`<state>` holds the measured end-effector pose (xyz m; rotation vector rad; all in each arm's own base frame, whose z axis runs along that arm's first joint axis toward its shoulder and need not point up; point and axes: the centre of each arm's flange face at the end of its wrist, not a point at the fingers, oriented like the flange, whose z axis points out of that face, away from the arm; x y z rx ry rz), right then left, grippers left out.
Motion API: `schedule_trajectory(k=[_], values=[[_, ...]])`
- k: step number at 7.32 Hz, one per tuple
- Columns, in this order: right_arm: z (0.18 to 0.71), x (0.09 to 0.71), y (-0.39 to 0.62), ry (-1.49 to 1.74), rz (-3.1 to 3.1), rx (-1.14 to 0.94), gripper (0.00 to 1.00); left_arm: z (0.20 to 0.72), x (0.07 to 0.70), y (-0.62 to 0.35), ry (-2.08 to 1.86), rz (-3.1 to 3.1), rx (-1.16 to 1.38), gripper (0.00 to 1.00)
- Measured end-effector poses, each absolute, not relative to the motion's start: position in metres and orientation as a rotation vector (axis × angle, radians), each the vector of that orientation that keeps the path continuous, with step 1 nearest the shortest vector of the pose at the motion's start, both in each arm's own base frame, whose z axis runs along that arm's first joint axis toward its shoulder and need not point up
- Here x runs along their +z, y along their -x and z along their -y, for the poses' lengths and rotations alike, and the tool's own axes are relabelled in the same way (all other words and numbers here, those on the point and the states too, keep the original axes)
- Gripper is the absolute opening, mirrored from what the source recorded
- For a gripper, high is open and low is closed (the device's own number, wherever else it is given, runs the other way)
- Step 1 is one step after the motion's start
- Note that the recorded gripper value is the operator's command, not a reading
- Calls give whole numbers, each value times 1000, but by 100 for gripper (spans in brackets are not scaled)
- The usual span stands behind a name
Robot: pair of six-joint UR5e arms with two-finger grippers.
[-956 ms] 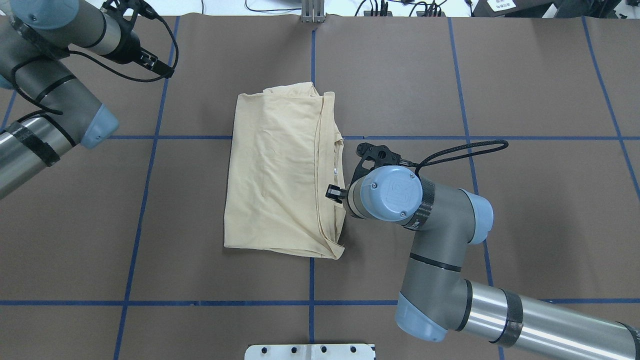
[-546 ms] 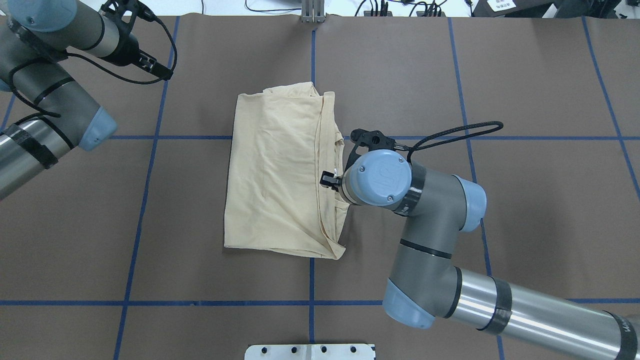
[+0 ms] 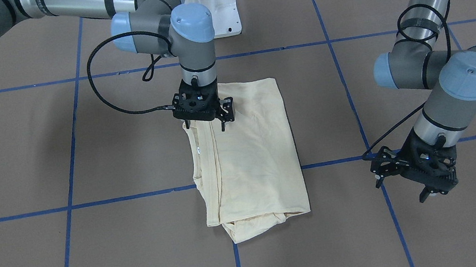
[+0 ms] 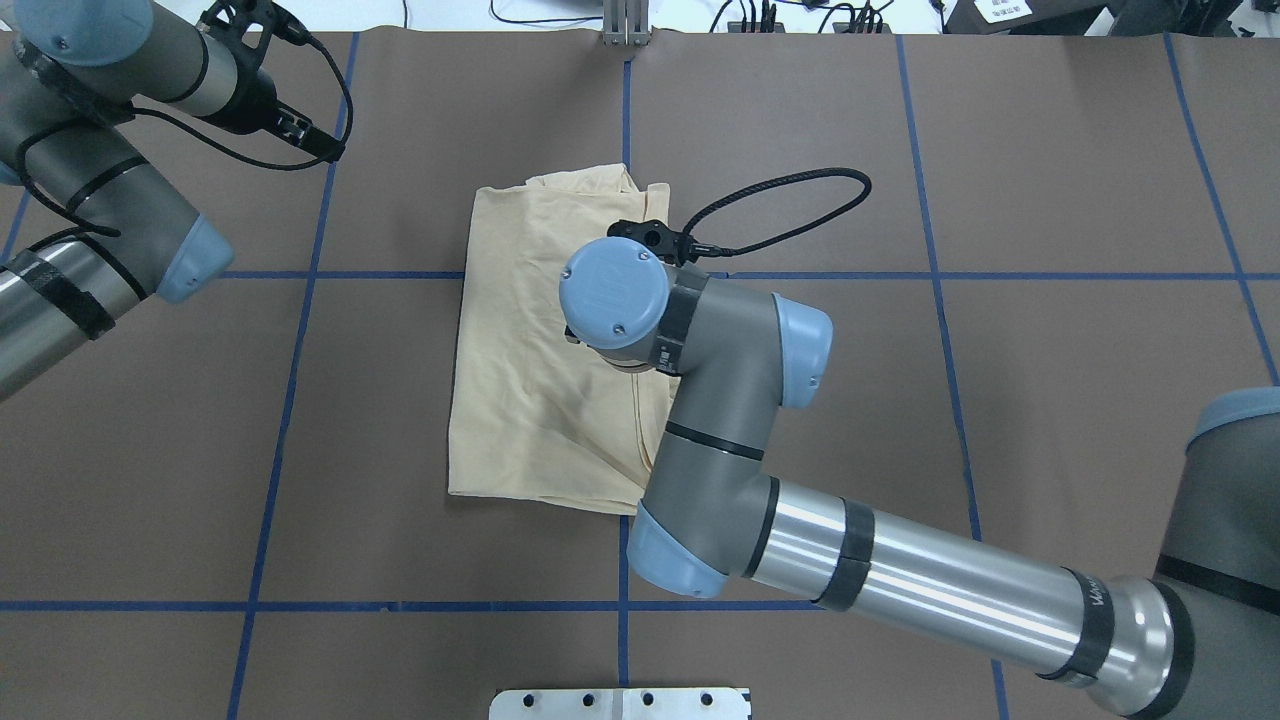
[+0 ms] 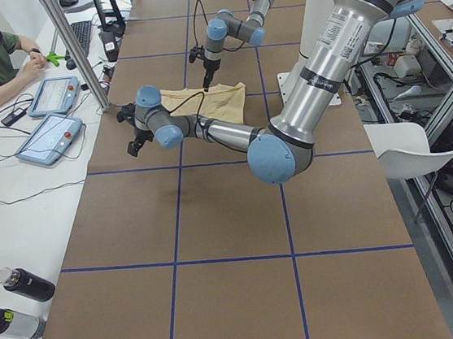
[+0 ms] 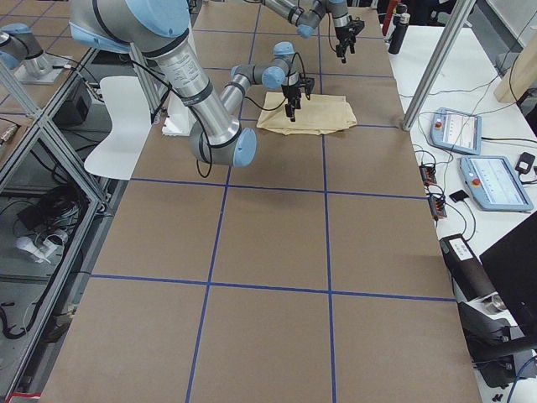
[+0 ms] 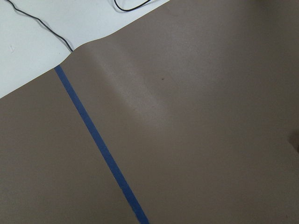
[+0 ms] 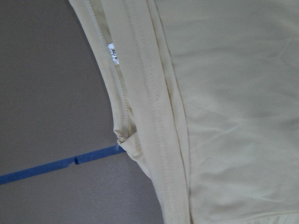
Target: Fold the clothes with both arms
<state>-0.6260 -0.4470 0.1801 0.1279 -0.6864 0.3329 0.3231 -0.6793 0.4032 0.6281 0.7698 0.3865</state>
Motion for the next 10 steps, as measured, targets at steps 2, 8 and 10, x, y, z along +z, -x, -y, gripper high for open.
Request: schedule_trajectory(k=[2, 8, 10], values=[[457, 177, 647, -117, 580, 257, 100, 679, 402, -323, -629, -771, 387, 100], [459, 195, 653, -127, 468, 118, 100, 679, 401, -323, -631, -773, 390, 100], [460, 199, 654, -127, 458, 107, 100, 678, 399, -323, -634, -776, 392, 100]])
